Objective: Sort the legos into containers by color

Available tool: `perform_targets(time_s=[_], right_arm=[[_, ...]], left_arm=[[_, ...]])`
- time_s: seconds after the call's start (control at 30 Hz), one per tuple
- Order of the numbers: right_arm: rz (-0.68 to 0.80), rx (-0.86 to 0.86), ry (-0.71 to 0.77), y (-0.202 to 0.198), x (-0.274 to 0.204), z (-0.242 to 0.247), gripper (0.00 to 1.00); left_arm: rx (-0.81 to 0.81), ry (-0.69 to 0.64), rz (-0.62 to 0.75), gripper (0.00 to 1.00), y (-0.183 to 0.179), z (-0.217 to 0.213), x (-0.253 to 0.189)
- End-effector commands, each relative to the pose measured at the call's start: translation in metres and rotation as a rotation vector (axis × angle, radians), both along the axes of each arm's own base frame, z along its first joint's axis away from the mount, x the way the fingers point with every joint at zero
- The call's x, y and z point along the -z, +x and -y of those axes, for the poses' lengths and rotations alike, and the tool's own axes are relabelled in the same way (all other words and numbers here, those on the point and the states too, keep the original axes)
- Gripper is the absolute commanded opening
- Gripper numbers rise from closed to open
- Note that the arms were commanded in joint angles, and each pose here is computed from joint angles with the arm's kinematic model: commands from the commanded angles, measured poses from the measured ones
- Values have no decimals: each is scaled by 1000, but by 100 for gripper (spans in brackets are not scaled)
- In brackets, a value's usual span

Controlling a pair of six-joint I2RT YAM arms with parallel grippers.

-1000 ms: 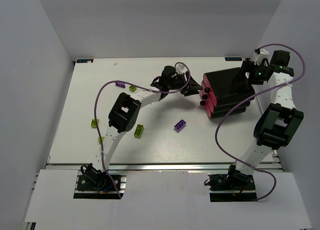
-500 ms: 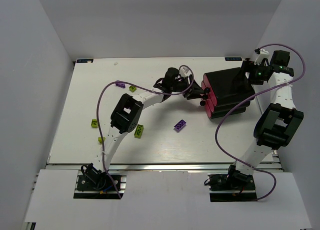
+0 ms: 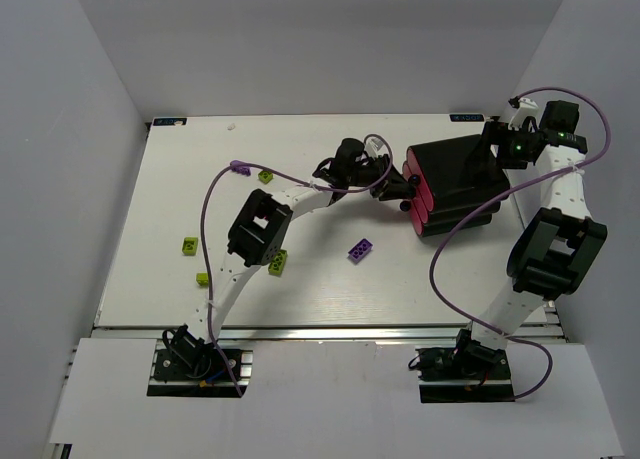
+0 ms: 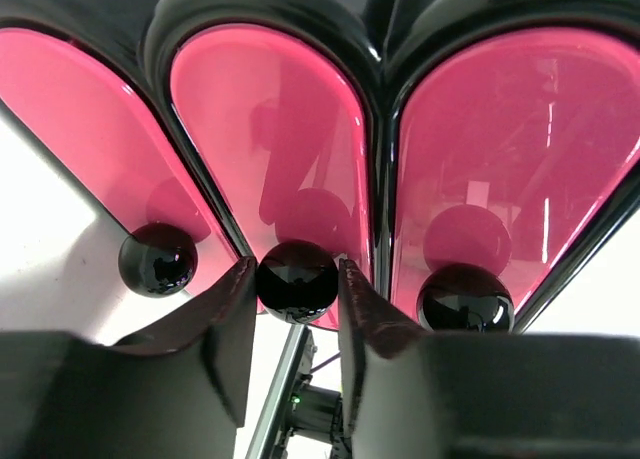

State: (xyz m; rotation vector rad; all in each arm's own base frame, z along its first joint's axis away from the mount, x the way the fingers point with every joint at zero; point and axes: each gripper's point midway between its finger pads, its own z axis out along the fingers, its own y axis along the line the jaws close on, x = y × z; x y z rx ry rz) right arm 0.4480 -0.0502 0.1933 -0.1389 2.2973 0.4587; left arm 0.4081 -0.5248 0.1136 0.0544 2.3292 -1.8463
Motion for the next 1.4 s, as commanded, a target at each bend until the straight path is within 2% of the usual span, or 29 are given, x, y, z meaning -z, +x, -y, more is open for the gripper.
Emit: perform_targets(time_s=[0.0, 0.1, 0.17, 0.2, 0.4, 0.63, 0.73, 0.83, 0.87, 0.9, 1.03, 1.1, 1.13, 1.2, 1.27, 1.37], right_arm=[[-40, -3, -3, -16, 1, -6, 89], [-45, 4, -11, -16, 3, -4, 88], [-41, 12, -22, -15, 3, -1, 88], [-43, 12, -25, -15, 3, 0, 88], [-45, 27, -45, -14, 6, 4, 88], [-50, 46, -67, -12, 8, 11, 88], [-45, 32, -68, -12, 7, 8, 89], [-33, 22, -64, -12, 2, 6, 89], [-25, 23, -63, -11, -1, 6, 89], [-25, 22, -63, -11, -1, 6, 89], [11, 30, -97, -8, -13, 13, 89], [20, 30, -117, -8, -18, 16, 89], [28, 35, -139, -7, -22, 19, 89], [39, 49, -166, -6, -27, 25, 89], [56, 67, -205, -5, -34, 34, 89], [74, 77, -236, -4, -44, 44, 89]], left_arm=[[10, -8, 22, 32, -6, 6, -12], [9, -16, 31, 21, -9, 3, -19], [0, -1, 17, 18, -12, -6, -13], [-11, -16, 38, 18, -9, -13, -27], [-39, 47, 51, 18, -7, -50, -21], [-59, 100, 47, 18, -7, -74, -11], [-55, 111, 48, 25, -9, -75, -9], [-55, 119, 57, 38, -7, -75, -13], [-69, 134, 55, 47, -3, -80, -13], [-71, 137, 53, 49, -3, -81, -15], [-97, 169, 85, 56, -1, -97, -26], [-118, 221, 55, 59, -6, -113, -18], [-146, 229, 92, 60, 0, -124, -31], [-171, 275, 92, 63, 1, -144, -28], [-207, 316, 108, 71, 2, -159, -36], [-238, 329, 139, 74, 7, -178, -47]])
